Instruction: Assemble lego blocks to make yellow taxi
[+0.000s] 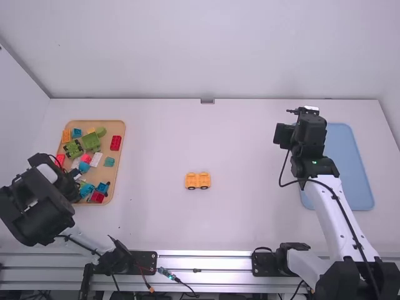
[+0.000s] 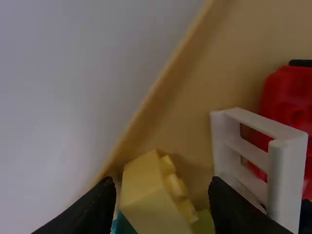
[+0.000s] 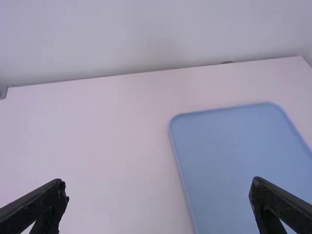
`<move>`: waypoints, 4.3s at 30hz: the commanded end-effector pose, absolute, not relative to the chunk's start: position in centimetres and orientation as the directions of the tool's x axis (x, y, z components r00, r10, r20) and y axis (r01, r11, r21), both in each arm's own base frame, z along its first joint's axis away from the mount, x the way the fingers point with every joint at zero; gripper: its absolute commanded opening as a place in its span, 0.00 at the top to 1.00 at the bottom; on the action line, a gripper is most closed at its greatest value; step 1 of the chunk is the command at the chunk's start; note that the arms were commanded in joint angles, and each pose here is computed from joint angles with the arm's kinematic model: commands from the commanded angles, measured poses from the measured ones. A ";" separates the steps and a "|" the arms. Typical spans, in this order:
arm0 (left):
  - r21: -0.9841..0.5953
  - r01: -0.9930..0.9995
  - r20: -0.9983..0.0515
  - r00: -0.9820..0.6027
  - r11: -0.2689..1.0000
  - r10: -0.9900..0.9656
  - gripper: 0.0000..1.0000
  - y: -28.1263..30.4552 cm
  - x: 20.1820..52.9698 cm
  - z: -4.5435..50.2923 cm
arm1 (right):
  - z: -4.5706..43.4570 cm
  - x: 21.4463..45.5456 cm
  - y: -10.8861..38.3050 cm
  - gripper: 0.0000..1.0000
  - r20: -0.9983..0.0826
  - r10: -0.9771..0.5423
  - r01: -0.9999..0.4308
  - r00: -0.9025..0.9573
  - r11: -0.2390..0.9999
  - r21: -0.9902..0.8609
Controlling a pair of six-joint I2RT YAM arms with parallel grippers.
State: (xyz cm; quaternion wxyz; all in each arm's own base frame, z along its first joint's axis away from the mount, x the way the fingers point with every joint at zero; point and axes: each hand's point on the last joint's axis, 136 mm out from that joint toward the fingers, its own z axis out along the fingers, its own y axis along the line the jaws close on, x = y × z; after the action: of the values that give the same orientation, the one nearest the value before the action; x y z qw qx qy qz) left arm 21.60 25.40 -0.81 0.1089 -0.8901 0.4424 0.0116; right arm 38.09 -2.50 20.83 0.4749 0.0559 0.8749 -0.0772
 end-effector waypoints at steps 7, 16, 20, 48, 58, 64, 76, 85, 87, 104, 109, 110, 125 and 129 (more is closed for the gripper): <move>-0.174 -0.777 -0.124 0.627 -0.605 -0.769 0.49 25.2 20.8 -1.5 | 21.2 38.2 -2.4 0.01 -0.844 0.025 0.172 -0.536 0.982 -0.080; -0.163 -0.778 -0.122 0.626 -0.607 -0.770 0.68 25.0 20.6 -1.6 | 21.2 38.2 -2.4 0.01 -0.842 0.025 0.171 -0.538 0.982 -0.080; -0.163 -0.777 -0.122 0.628 -0.608 -0.769 0.75 25.0 20.6 -1.6 | 21.2 38.2 -2.4 0.01 -0.842 0.026 0.172 -0.538 0.982 -0.080; -0.174 -0.803 -0.115 0.592 -0.570 -0.798 0.82 25.8 21.8 0.5 | 21.2 38.2 -2.4 0.01 -0.843 0.026 0.172 -0.537 0.982 -0.080; -0.180 -0.799 -0.108 0.596 -0.574 -0.795 0.62 25.6 21.5 -0.3 | 21.2 38.2 -2.4 0.01 -0.842 0.026 0.172 -0.538 0.982 -0.080; -0.195 -0.792 -0.110 0.603 -0.578 -0.790 0.44 25.5 21.3 -1.0 | 21.2 38.2 -2.4 0.01 -0.843 0.025 0.172 -0.538 0.982 -0.080; -0.164 -0.733 -0.113 0.679 -0.661 -0.725 0.47 26.0 19.3 -1.1 | 21.2 38.3 -2.4 0.01 -0.844 0.026 0.172 -0.536 0.982 -0.079; -0.173 -0.728 -0.119 0.684 -0.663 -0.720 0.78 26.4 19.3 -1.0 | 21.2 38.2 -2.4 0.01 -0.844 0.025 0.172 -0.536 0.982 -0.080; -0.181 -0.747 -0.120 0.663 -0.640 -0.739 0.82 26.4 19.7 -1.0 | 21.2 38.3 -2.4 0.01 -0.844 0.025 0.170 -0.536 0.982 -0.079; -0.343 -0.783 0.021 0.545 -0.518 -0.838 0.98 26.4 24.2 0.3 | 21.3 38.4 -1.8 0.01 -0.846 0.031 0.142 -0.532 0.988 -0.054; -0.338 -0.792 0.019 0.534 -0.508 -0.845 0.98 26.0 24.4 1.8 | 21.4 38.6 -1.4 0.01 -0.850 0.030 0.124 -0.526 0.991 -0.041; -0.330 -0.795 0.019 0.533 -0.509 -0.846 0.98 25.9 24.3 2.1 | 21.5 38.6 -1.3 0.02 -0.851 0.031 0.124 -0.524 0.992 -0.040; -0.467 -0.856 -0.063 0.280 -0.220 -0.958 0.98 23.9 30.0 12.7 | 22.9 40.2 5.4 0.02 -0.875 0.102 -0.190 -0.474 0.958 0.215; -0.522 -0.852 -0.089 0.101 -0.040 -0.991 0.98 20.1 33.8 15.0 | 21.9 41.4 7.8 0.02 -0.853 0.153 -0.278 -0.498 0.904 0.324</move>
State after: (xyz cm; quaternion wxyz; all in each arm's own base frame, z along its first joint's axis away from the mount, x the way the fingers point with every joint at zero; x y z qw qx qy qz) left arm 31.64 22.63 12.58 0.2092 -0.7570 0.6063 -0.1248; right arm 41.25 5.11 22.80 0.5268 -0.0189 0.8386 0.1374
